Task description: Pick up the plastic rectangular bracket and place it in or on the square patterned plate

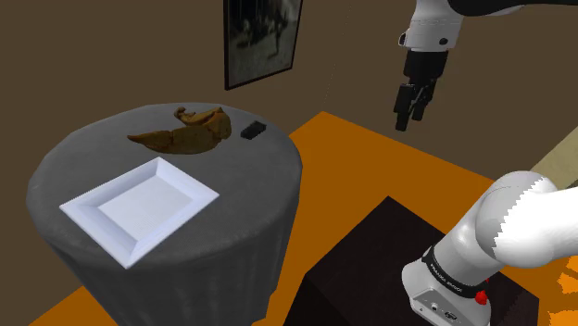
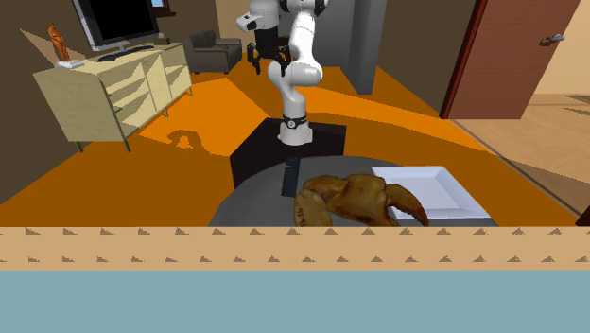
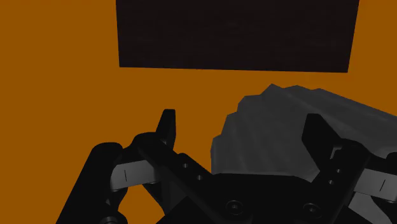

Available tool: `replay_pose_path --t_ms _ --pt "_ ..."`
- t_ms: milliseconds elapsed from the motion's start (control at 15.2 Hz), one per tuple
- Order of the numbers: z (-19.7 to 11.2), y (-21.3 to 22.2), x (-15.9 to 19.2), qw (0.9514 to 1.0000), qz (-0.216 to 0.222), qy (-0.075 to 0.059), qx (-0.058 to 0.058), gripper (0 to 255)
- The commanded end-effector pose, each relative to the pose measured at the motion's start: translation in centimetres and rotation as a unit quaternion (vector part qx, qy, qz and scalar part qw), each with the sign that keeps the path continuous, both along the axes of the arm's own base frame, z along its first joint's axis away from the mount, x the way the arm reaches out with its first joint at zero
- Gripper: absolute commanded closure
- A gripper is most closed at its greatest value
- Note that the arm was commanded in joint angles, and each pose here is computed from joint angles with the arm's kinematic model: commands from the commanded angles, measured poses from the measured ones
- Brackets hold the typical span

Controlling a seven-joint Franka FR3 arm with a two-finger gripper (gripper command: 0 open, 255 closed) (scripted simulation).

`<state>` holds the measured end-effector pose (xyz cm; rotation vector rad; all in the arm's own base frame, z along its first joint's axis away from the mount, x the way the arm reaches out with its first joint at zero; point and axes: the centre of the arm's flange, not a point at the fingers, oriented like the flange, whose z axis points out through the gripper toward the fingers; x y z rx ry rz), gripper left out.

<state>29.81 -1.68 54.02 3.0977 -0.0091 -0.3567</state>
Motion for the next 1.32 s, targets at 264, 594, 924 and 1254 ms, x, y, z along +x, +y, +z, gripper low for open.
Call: replay_pose_path --t_ms 264,594,924,1254 --pt "-1.5 2.3 4.1 0.9999 -0.004 -0.010 0.004 0" --pt "-3.2 5.1 9.3 0.9996 -0.010 -0.024 0.008 0" --pt "-4.8 7.9 14.6 0.9991 -0.015 -0.037 0.013 0" --pt "-6.2 10.6 19.9 0.9984 -0.021 -0.050 0.018 0"
